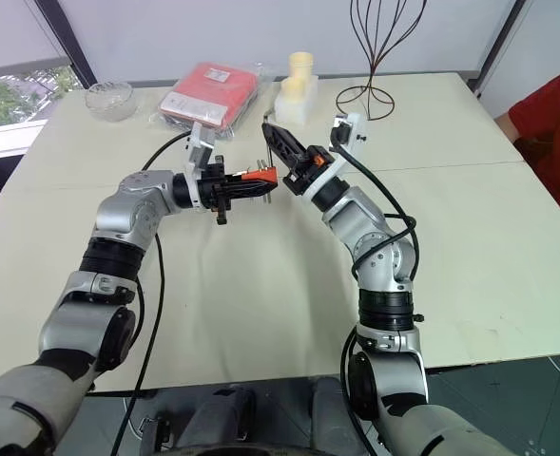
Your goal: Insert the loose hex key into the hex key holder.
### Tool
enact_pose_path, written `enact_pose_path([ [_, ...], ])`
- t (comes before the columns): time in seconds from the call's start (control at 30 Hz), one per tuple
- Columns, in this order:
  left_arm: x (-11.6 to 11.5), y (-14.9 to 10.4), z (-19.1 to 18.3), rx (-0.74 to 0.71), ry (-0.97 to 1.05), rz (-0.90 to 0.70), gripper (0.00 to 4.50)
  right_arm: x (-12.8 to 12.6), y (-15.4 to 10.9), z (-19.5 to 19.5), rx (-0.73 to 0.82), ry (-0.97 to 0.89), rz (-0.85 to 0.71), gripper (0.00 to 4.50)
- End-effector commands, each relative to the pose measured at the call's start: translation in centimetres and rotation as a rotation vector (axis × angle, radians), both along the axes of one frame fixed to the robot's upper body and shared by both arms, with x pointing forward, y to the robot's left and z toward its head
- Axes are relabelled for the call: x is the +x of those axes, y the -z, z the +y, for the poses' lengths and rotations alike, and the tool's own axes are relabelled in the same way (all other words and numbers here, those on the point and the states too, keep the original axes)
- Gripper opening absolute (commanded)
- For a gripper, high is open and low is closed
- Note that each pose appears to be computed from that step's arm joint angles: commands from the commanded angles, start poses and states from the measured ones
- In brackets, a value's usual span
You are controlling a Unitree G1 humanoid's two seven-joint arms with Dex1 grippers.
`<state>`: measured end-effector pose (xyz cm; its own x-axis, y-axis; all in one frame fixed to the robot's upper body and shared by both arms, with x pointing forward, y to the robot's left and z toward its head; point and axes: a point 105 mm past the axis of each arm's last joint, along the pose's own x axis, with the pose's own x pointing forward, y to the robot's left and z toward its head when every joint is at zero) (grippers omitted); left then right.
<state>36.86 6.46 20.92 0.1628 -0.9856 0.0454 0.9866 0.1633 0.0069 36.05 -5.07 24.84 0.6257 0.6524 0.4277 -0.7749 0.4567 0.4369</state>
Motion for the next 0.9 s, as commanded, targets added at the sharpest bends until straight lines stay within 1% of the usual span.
enact_pose_path([
  [0.03, -0.4, -2.9, 0.1, -0.058, 0.016, -0.062, 0.0, -0.5, -1.3, -0.1, 0.025, -0.003, -0.057, 0.06],
  [0.17, -0.5, -3.5, 0.1, -0.076, 0.021, -0.055, 0.0, -0.3, -1.0, -0.2, 0.021, 0.0, -0.05, 0.06],
  [0.4, -1.1, -2.9, 0.1, -0.066, 0.042, -0.03, 0.0, 0.0, -0.7, -0.3, 0.019, 0.008, -0.046, 0.06],
  [0.7, -0.9, -4.1, 0.3, -0.153, 0.026, 0.032, 0.0, -0.3, -0.1, -0.4, -0.033, 0.0, -0.082, 0.06],
  [0.9, -1.0, -4.0, 0.4, -0.161, 0.027, 0.053, 0.0, -0.2, 0.0, -0.8, -0.039, 0.019, -0.101, 0.06],
])
